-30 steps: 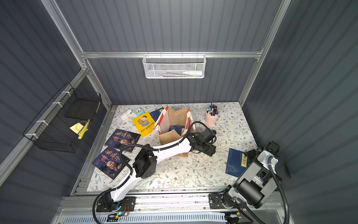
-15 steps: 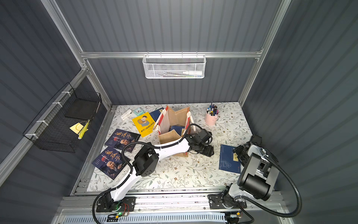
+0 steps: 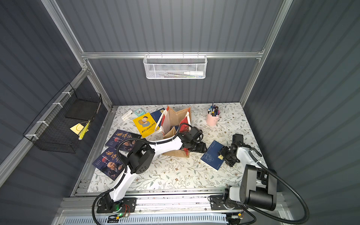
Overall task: Put the books into the canvas bag
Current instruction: Move the book to the center of the board, then pick up the book from the center of the board, then place the book in the canvas bag.
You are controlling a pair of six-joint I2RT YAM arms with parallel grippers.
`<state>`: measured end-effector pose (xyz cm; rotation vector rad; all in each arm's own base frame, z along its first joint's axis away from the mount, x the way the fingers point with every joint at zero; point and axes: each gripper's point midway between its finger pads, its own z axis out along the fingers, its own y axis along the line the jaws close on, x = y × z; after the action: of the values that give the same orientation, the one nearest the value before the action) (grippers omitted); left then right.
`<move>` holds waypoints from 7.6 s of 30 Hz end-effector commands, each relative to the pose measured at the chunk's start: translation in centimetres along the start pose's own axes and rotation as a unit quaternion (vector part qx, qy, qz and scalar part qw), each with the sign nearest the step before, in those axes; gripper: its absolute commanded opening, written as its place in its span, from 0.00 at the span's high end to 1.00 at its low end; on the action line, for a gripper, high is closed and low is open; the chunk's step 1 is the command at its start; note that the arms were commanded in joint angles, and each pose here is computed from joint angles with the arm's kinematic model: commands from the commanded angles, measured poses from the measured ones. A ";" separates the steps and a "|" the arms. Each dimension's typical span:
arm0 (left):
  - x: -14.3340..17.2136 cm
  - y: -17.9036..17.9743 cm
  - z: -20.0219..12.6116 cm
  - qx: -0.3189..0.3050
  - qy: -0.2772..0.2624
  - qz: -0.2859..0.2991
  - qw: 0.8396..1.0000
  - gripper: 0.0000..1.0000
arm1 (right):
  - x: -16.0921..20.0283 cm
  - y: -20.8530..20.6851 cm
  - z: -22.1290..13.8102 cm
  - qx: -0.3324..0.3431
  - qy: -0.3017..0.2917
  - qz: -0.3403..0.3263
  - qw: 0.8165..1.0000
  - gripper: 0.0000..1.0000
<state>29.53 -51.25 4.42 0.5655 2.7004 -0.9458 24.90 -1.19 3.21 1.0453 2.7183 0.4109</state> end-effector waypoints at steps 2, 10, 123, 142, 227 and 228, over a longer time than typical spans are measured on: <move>0.5 0.6 0.5 0.019 0.024 -0.025 0.999 0.38 | 0.9 -0.9 -0.1 0.023 0.018 -0.008 1.000 0.29; 2.1 -1.0 2.8 0.097 0.075 -0.059 0.991 0.37 | 1.6 0.0 0.5 -0.008 0.040 -0.009 0.999 0.46; 3.2 2.7 -1.0 -0.046 0.013 -0.026 0.999 0.39 | 2.5 1.4 1.7 -0.029 0.095 -0.085 0.991 0.82; 3.7 -8.2 -3.3 0.279 0.081 -0.026 0.957 0.59 | 1.5 4.4 1.3 -0.105 0.116 -0.077 0.985 0.84; -6.8 0.3 -25.6 -0.136 -0.174 0.186 0.957 1.00 | 5.2 28.3 -12.8 -0.162 -0.035 -0.312 0.935 0.96; -6.4 0.6 -25.5 -0.136 -0.171 0.181 0.959 1.00 | 5.2 28.2 -12.8 -0.161 -0.034 -0.312 0.936 0.97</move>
<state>34.99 -36.87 26.00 0.7266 2.2202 -0.4516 35.92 20.34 23.51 0.1231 2.6016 0.6316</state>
